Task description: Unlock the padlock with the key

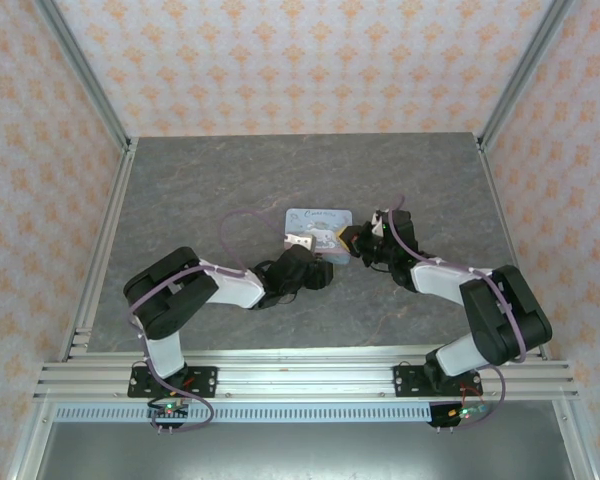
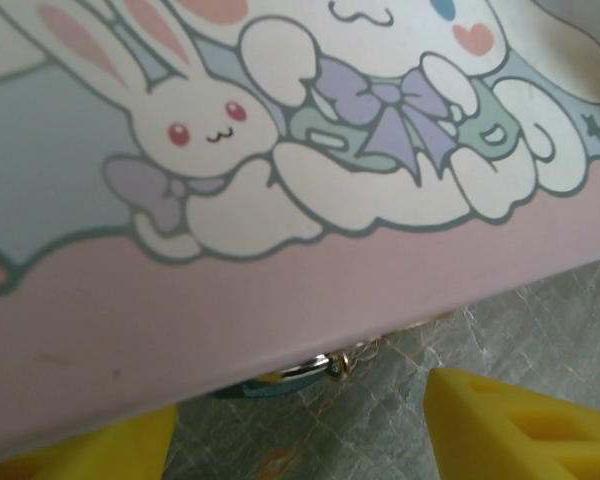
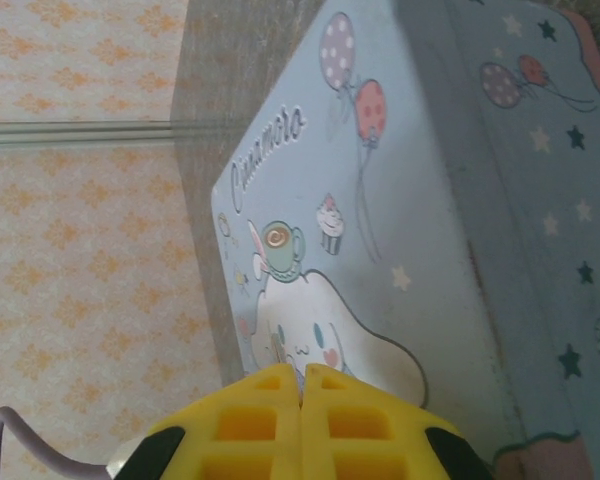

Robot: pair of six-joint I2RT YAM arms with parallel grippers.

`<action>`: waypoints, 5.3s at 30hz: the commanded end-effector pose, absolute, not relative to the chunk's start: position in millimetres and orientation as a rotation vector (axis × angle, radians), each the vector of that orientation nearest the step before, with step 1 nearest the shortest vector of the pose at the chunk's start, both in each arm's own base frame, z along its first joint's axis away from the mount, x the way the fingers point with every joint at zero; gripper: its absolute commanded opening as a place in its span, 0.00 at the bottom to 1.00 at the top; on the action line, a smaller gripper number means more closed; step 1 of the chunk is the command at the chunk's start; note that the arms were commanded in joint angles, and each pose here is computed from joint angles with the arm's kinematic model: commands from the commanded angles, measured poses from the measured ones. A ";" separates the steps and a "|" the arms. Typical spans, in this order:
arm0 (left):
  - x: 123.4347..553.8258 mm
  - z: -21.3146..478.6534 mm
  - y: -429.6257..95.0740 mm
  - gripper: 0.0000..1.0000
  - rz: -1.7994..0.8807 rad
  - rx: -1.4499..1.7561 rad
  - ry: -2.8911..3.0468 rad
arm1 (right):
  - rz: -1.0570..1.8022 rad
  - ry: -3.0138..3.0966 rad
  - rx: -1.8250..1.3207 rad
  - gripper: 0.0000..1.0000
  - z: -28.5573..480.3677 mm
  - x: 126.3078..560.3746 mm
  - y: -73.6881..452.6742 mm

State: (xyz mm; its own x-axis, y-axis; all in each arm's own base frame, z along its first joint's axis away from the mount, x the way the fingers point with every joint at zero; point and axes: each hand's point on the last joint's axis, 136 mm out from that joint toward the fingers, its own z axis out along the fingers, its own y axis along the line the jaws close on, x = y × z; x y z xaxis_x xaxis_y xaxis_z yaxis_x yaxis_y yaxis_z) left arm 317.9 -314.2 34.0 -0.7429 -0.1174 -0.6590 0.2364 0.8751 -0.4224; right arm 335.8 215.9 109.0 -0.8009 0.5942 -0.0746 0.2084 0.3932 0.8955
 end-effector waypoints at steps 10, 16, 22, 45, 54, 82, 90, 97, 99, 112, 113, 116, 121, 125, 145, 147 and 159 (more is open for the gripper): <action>338.6 35.5 -328.6 0.65 -0.605 0.138 2.246 | 1.316 2.303 0.693 0.00 103.2 338.8 212.1; 337.1 67.0 -348.4 0.65 -0.784 0.105 2.179 | 1.308 2.313 0.697 0.00 98.4 339.0 211.9; 339.3 85.8 -354.7 0.65 -0.880 0.048 2.139 | 1.311 2.314 0.694 0.00 98.0 340.2 213.2; 337.9 99.1 -339.9 0.64 -1.134 -0.272 2.011 | 1.323 2.301 0.700 0.00 99.4 342.9 214.1; 339.0 105.7 -335.8 0.64 -1.156 -0.316 1.976 | 1.328 2.308 0.712 0.00 94.0 342.9 215.0; 341.6 22.9 -309.6 0.50 -0.953 -0.481 2.116 | 1.319 2.314 0.721 0.00 89.2 342.4 213.8; 344.0 17.0 -304.2 0.34 -0.876 -0.497 2.151 | 1.317 2.315 0.724 0.00 88.1 343.1 213.7; 341.4 11.2 -297.4 0.32 -0.786 -0.464 2.194 | 1.318 2.319 0.725 0.00 85.7 343.2 214.4; 341.1 9.4 -294.3 0.31 -0.757 -0.457 2.203 | 1.321 2.319 0.728 0.00 85.0 343.5 215.0; 341.3 4.9 -287.6 0.24 -0.682 -0.441 2.223 | 1.323 2.325 0.734 0.00 80.1 344.1 215.5; 341.9 5.7 -288.2 0.24 -0.686 -0.444 2.221 | 1.323 2.323 0.737 0.00 80.0 344.7 215.1; 343.0 8.7 -289.6 0.21 -0.697 -0.459 2.212 | 1.323 2.323 0.737 0.00 79.9 344.7 214.9; 347.1 18.4 -293.7 0.16 -0.764 -0.513 2.178 | 1.340 2.312 0.727 0.00 86.1 345.2 217.0; 349.9 26.3 -297.5 0.10 -0.833 -0.568 2.148 | 1.356 2.301 0.718 0.00 92.1 345.7 218.1; 343.6 68.6 -304.5 0.00 -1.211 -0.637 2.231 | 1.433 2.188 0.599 0.00 130.4 278.3 195.9; 339.8 76.1 -305.6 0.00 -1.231 -0.599 2.244 | 1.443 2.180 0.591 0.00 132.2 271.4 194.4; 328.8 109.3 -301.5 0.00 -1.331 -0.550 2.241 | 1.485 2.133 0.611 0.00 132.5 250.0 194.4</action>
State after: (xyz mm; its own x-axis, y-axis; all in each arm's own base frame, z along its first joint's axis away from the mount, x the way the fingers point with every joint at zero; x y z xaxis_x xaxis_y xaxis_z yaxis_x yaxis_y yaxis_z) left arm 334.4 -302.1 98.2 -0.7906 -0.5839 -0.1841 -0.1297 0.4536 -0.8817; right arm 250.2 192.5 131.1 -0.8030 0.5814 -0.1311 0.0930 0.3395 0.9360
